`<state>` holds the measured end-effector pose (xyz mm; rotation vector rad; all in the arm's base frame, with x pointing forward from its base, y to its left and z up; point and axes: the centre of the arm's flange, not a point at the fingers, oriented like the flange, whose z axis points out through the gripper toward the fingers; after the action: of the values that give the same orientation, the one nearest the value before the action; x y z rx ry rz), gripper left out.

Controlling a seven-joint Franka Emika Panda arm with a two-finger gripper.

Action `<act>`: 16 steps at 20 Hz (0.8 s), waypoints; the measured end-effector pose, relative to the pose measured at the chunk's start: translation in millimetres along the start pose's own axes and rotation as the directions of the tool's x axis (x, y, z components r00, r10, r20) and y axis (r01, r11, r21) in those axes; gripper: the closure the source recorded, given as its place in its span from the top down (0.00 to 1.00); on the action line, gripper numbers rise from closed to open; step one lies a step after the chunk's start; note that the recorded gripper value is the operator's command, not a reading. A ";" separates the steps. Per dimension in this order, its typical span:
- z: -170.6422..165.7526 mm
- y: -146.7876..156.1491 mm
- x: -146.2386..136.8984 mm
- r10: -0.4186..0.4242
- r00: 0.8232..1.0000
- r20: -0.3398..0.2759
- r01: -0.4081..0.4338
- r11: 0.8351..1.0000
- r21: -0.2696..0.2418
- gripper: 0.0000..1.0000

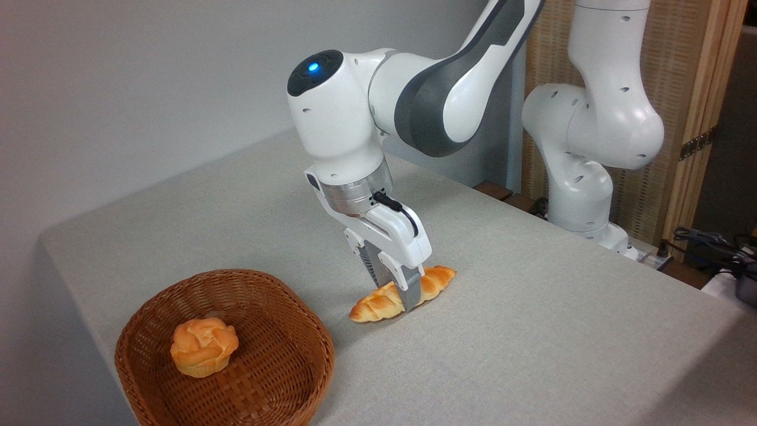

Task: Put bread into the basket
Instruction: 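Close the gripper on the middle of the braided roll, then lift the braided roll and carry it over the wicker basket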

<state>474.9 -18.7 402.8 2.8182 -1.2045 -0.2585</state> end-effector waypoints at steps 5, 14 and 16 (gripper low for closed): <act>0.1 0.3 0.3 0.013 1.000 0.000 -0.013 1.000 -0.001 0.25; -123.5 -6.3 7.6 0.009 0.996 -0.085 -0.009 1.000 -0.003 0.29; -158.7 -20.6 18.5 0.010 0.990 -0.143 -0.005 0.999 0.038 0.31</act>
<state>530.6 -18.7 554.0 2.8071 -1.2010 -0.0320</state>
